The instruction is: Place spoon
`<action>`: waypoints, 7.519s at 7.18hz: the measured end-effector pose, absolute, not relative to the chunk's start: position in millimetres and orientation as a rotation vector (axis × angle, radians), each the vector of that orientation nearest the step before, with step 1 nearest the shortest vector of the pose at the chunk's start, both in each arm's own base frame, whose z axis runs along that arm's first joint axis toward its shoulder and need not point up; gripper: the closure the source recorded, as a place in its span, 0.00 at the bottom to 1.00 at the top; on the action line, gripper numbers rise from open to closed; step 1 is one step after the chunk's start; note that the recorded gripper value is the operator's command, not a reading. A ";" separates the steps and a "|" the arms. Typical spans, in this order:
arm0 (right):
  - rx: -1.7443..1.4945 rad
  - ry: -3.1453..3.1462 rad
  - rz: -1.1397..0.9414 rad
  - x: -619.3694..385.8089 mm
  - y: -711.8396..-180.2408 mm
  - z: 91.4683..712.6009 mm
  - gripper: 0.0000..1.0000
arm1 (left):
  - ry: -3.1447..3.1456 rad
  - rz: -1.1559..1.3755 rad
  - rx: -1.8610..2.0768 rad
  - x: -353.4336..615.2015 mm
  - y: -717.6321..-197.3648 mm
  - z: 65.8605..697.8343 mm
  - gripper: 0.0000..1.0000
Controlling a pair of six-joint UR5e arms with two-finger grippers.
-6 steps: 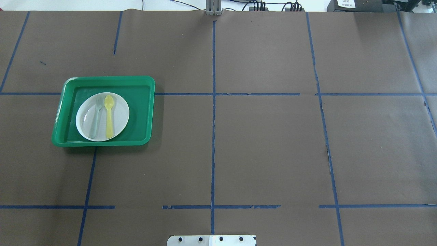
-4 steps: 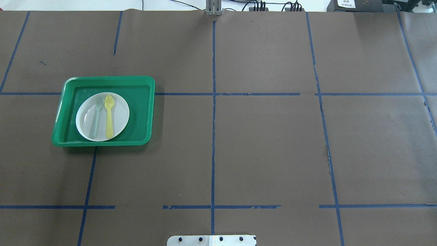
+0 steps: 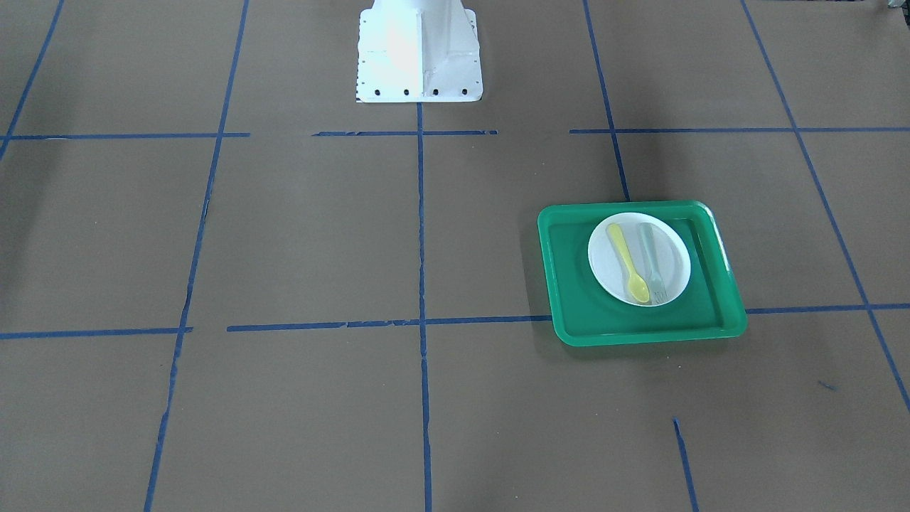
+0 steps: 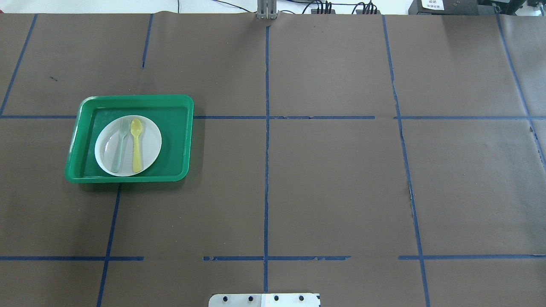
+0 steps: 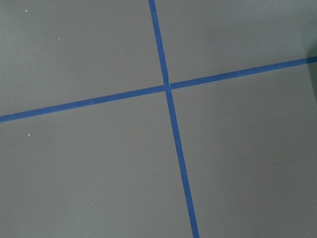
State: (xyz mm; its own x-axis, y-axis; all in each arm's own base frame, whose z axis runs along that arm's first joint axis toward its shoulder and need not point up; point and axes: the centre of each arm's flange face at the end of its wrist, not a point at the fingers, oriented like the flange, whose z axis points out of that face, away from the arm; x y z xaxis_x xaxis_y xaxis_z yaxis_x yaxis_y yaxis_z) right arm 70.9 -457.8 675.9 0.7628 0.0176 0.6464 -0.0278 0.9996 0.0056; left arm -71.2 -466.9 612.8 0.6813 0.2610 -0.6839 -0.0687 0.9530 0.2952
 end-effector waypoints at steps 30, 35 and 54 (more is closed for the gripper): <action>0.014 -0.703 0.025 70.9 -457.5 676.2 0.00 | 0.836 -0.020 0.071 395.6 -497.4 445.2 0.57; 0.015 -0.703 0.025 70.9 -458.0 675.7 0.00 | 0.836 -0.020 0.069 395.5 -497.2 444.7 0.83; 0.015 -0.703 0.025 70.9 -457.8 675.9 0.00 | 0.859 -0.148 0.083 458.7 -498.7 357.7 0.34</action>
